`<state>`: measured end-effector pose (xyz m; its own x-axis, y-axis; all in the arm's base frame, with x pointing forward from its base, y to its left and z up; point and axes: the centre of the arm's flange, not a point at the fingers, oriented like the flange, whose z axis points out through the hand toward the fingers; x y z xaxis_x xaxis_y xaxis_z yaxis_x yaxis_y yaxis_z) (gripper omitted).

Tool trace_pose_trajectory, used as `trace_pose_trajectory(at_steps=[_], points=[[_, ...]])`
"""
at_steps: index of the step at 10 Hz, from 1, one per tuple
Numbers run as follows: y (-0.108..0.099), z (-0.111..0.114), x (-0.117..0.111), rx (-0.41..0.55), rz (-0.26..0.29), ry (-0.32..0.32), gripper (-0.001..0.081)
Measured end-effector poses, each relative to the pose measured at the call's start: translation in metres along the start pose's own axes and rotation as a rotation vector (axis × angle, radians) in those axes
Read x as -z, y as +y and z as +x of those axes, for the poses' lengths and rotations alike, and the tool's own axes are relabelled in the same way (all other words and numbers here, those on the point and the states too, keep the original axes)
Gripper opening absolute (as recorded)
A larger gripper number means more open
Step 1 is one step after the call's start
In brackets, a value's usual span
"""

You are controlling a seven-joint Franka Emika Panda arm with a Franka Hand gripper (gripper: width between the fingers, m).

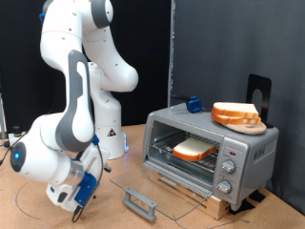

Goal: Make a piece of toast with the oven

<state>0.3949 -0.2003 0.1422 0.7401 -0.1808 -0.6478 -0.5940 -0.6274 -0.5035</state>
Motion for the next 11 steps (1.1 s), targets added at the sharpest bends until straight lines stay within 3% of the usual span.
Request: trace_pose_trajectory(at_steps=[4,6,8,11], points=[[-0.009,-0.015,-0.050,0.007,-0.032,-0.029,0.0807],[-0.020,-0.025,-0.068,0.003,-0.005,-0.041,0.0807],[-0.032,-0.039,-0.069,0.013,0.042,-0.063,0.0807],[-0.041,-0.062,-0.046,0.031,0.101,-0.100,0.0807]])
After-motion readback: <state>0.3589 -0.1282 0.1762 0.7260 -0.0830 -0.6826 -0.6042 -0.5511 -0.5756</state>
